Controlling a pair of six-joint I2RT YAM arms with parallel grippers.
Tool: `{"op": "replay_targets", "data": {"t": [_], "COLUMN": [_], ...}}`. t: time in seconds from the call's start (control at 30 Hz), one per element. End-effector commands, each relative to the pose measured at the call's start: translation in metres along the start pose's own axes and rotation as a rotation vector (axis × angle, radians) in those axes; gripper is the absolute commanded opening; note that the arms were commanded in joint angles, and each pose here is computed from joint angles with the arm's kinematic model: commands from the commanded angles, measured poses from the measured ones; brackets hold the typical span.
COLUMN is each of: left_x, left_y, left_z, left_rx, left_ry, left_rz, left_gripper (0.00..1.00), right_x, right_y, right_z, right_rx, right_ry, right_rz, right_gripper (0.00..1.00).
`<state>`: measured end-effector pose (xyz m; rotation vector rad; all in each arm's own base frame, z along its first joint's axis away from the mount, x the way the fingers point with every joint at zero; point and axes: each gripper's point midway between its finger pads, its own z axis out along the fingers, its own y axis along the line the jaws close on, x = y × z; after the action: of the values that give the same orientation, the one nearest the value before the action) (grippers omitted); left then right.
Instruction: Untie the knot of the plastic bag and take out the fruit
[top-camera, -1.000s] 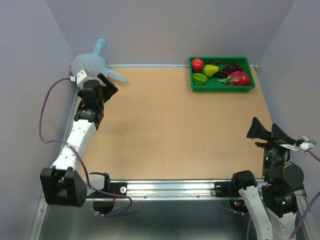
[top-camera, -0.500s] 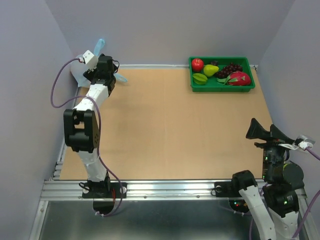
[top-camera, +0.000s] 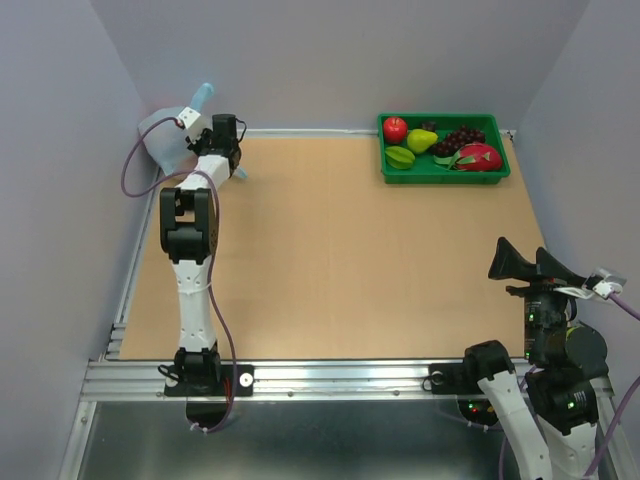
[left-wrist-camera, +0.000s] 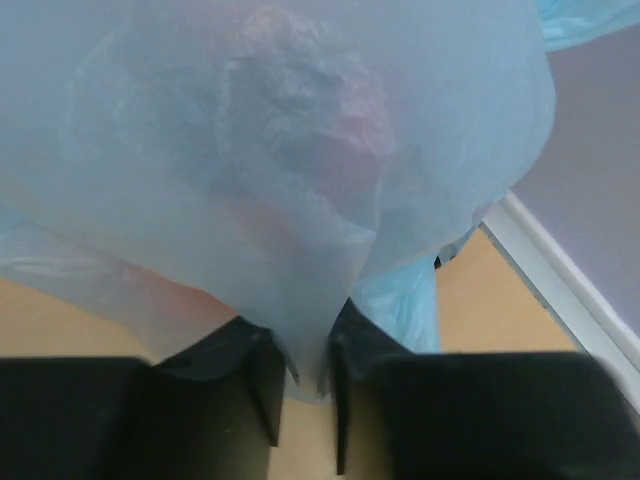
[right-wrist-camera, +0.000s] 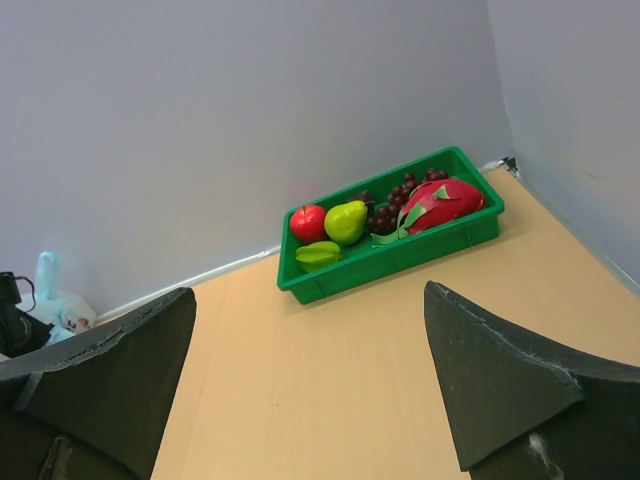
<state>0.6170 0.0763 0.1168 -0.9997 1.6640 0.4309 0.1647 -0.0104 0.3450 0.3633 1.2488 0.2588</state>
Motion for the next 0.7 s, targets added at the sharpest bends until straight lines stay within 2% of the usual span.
{"op": "replay_targets", "data": {"t": [0.0,0.03,0.17,0.2,0.27,0.3,0.37,0.4,0.47,0.53,0.57,0.6,0.67], "left_x": [-0.061,-0.063,-0.076,-0.093,-0.094,-0.109,-0.103,-0.117,-0.099,-0.106,-0.089,-0.089,-0.059], "left_y": [0.001,0.001,-0.004,-0.008,-0.018,-0.022,-0.033,-0.034,-0.039,-0.043,-0.037,-0.045,-0.046], "left_z": [-0.013,-0.015,-0.045,-0.061,-0.089,-0.109,-0.144,-0.166,-0.202,-0.240,-0.250,-0.283,-0.313], "left_rx": [-0.021,-0.015,0.038,0.063,0.111,0.139,0.206,0.239,0.304,0.388,0.410,0.509,0.636], "left_ry": [-0.097,-0.098,-0.120,-0.140,-0.145,-0.160,-0.152,-0.167,-0.134,-0.106,-0.056,-0.011,0.112], "left_rz": [-0.057,-0.049,0.032,0.028,0.092,0.087,0.130,0.133,0.179,0.129,0.163,0.112,0.133], "left_gripper": [0.03,0.00,0.00,0.00,0.00,0.00,0.00,0.00,0.00,0.00,0.00,0.00,0.00], "right_x": [-0.001,-0.002,-0.002,-0.002,-0.003,-0.004,-0.005,-0.006,-0.007,-0.008,-0.009,-0.009,-0.012], "right_y": [0.003,0.003,0.004,0.005,0.005,0.005,0.005,0.006,0.009,0.012,0.014,0.016,0.018], "right_z": [-0.003,-0.003,-0.003,-0.003,-0.003,-0.004,-0.004,-0.003,-0.004,-0.004,-0.004,-0.004,-0.004], "right_rx": [-0.027,-0.027,-0.036,-0.036,-0.037,-0.036,-0.033,-0.041,-0.061,-0.078,-0.085,-0.099,-0.106], "right_ry": [-0.013,-0.016,-0.015,-0.016,-0.017,-0.019,-0.024,-0.025,-0.028,-0.029,-0.031,-0.029,-0.031], "right_rz": [-0.001,0.002,0.004,0.005,0.009,0.011,0.017,0.011,-0.002,-0.008,-0.008,-0.015,-0.027], "right_gripper": [1.00,1.00,1.00,1.00,1.00,1.00,1.00,1.00,1.00,1.00,1.00,1.00,1.00]}}
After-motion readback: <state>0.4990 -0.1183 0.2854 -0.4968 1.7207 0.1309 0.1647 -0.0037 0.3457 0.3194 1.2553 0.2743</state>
